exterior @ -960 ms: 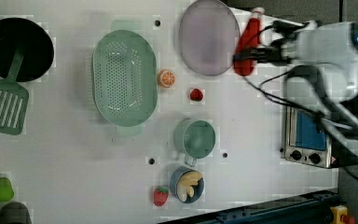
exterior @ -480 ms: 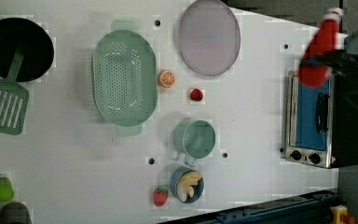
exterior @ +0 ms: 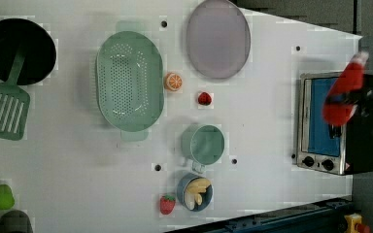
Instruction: Pick ketchup from plate and place it on table.
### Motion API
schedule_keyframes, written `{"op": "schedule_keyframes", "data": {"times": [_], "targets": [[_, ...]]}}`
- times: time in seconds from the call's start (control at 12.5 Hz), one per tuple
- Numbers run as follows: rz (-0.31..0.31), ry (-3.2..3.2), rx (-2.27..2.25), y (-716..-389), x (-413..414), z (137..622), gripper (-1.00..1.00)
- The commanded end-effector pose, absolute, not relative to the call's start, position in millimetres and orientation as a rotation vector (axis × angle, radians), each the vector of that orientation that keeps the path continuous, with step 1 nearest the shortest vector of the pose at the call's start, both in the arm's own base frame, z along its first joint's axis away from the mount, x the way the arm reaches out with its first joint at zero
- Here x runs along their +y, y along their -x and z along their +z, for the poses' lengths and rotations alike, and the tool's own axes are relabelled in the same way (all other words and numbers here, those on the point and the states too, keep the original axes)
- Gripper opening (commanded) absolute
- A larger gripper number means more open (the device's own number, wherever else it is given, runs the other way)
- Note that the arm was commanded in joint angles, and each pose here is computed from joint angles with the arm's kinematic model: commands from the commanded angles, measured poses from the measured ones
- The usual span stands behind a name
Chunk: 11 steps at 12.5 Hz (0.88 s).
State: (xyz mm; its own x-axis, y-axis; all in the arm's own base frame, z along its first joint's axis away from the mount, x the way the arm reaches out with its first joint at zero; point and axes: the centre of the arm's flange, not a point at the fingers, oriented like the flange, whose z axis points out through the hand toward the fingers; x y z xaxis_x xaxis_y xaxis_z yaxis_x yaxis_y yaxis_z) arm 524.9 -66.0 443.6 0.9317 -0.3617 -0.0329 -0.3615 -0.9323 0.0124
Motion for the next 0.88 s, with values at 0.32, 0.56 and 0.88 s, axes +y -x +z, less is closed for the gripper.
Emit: {"op": "schedule_keyframes", "data": {"times": [0.32, 0.56, 0.88], "targets": [[-0.085, -3.078, -0.596, -493.3, -41.0, 324.8, 0.21], [-0.045, -3.088, -0.582, -490.1, -35.5, 269.2, 0.21], [-0.021, -3.09, -0.589, -491.3, -37.5, 251.9, 0.5]]}}
